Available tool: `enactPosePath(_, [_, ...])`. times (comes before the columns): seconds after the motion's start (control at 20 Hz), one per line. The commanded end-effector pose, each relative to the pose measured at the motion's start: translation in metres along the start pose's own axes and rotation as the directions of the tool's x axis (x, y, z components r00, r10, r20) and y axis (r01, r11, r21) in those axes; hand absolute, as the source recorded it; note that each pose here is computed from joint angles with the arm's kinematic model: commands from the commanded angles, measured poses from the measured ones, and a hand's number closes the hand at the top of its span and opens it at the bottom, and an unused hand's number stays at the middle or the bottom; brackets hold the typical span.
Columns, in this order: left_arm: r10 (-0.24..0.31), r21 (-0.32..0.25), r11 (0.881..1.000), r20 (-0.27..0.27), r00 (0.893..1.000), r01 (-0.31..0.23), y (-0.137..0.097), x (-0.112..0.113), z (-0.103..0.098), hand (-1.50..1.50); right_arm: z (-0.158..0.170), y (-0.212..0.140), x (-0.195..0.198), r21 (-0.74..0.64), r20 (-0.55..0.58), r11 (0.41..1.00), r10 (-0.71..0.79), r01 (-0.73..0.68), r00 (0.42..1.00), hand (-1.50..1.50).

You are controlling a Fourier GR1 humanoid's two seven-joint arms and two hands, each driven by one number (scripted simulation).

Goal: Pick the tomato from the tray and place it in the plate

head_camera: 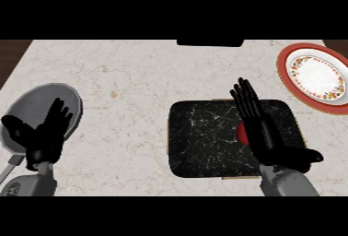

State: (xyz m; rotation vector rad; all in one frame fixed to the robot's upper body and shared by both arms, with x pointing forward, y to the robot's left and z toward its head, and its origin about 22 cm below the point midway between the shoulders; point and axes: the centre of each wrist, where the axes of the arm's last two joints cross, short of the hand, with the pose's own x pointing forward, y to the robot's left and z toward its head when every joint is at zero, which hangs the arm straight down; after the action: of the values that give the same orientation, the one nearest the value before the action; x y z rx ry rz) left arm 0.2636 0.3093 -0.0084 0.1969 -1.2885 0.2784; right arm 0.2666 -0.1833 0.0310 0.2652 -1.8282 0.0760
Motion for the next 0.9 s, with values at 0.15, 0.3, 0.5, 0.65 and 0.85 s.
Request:
enactPosePath(0.15, [-0.16,-0.052,0.985,0.057,0.986,0.163,-0.02,-0.011,0.007,0.0,-0.029,-0.026,0.046,0.298,-0.1,0.953,-0.032,0.061,0.994,1.5])
enactPosePath(0.3, [-0.199,-0.08,0.976,0.032,0.98,0.201,-0.014,-0.011,0.009,0.0,-0.046,-0.077,0.095,0.321,0.136,0.769,0.539,-0.552,0.831,1.5])
enactPosePath(0.5, [-0.23,-0.111,0.966,0.046,0.972,0.234,-0.02,-0.017,0.015,0.0,-0.033,-0.098,0.084,0.209,0.256,0.552,0.765,-0.807,0.59,1.5])
enactPosePath(0.65, [-0.223,-0.127,0.965,0.049,0.974,0.228,-0.035,-0.011,0.016,0.0,0.015,-0.106,0.0,0.038,-0.004,0.939,0.342,-0.341,0.94,1.5])
enactPosePath(0.85, [-0.227,-0.148,0.961,0.057,0.972,0.233,-0.046,-0.016,0.018,0.0,0.018,-0.128,-0.014,0.207,0.131,0.973,0.079,-0.105,0.988,-1.5])
